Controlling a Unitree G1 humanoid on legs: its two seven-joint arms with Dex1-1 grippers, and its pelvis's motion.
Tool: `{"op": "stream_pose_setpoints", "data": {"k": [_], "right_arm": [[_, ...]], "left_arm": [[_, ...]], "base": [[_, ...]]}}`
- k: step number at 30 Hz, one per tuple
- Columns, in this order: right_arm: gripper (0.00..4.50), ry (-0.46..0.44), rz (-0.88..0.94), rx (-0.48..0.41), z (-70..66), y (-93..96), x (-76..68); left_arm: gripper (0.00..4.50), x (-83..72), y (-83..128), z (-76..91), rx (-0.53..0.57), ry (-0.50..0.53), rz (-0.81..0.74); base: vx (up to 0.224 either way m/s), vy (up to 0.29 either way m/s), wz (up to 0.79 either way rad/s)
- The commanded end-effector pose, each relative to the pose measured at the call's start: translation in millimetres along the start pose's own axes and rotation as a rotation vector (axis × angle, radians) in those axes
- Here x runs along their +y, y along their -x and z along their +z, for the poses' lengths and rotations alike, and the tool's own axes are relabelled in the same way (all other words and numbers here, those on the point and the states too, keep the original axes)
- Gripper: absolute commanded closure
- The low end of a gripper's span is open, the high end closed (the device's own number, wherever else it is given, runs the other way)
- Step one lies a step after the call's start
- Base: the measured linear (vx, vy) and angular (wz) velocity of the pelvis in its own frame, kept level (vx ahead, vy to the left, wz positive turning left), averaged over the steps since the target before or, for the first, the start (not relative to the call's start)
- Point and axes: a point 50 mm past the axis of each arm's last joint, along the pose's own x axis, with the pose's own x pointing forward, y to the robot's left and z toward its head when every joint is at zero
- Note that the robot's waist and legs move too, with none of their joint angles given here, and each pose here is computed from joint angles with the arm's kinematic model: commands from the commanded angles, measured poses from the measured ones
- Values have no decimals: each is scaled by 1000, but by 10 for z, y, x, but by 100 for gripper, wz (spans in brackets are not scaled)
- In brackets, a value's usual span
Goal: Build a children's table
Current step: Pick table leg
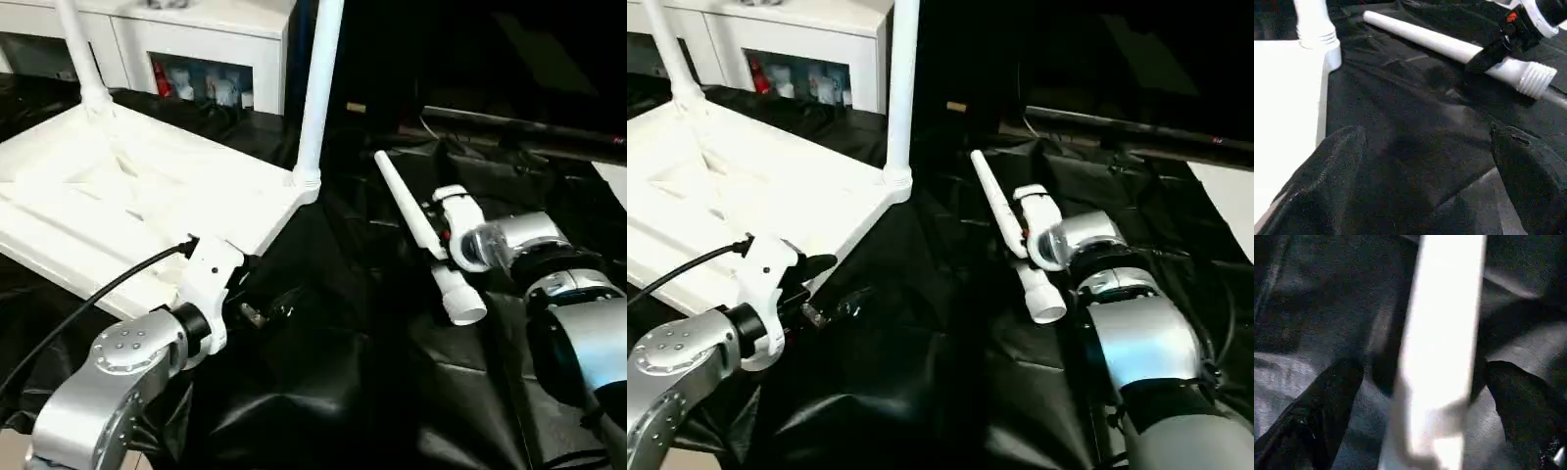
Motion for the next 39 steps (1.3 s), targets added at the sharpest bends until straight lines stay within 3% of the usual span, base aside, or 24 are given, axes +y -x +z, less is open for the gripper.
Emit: {"op": "stream_pose_setpoints", "data": {"k": [1, 7, 13, 14, 17, 25, 29, 33, 36, 37, 39], "right_arm": [[31, -26, -12, 13, -55, 16, -69], [73, -41, -18, 7, -53, 42, -112], [124, -44, -15, 11, -74, 58, -149], [153, -42, -13, 15, -81, 60, -154], [163, -37, -12, 21, -97, 65, -170], [238, -117, -5, 6, -167, 65, -219], [263, -185, 8, -51, -100, 112, -245], [266, -388, 41, -165, -43, 210, -339], [266, -431, 102, -224, 6, 246, -326], [266, -449, 136, -258, 33, 258, -312], [266, -502, 271, -436, 124, 323, -261]], "left_arm": [[0, -42, 0, 58, -15, -16, -35], [0, -28, -13, 94, -22, -23, -85], [0, -127, -11, 110, -25, 12, -229], [0, -145, -15, 118, -26, 4, -247], [0, -165, -38, 134, -32, -4, -266], [0, -146, -108, 87, -19, -10, -277], [0, -123, -164, 154, -89, 28, -261], [0, -84, -346, 268, -229, 121, -185], [0, -53, -424, 358, -282, 162, -146], [0, -42, -447, 389, -299, 167, -136], [0, 9, -547, 484, -334, 222, -89]], "base": [[0, 0, 0], [0, 0, 0], [0, 0, 0], [0, 0, 0], [0, 0, 0], [0, 0, 0], [0, 0, 0], [0, 0, 0], [0, 0, 0], [0, 0, 0], [0, 0, 0]]}}
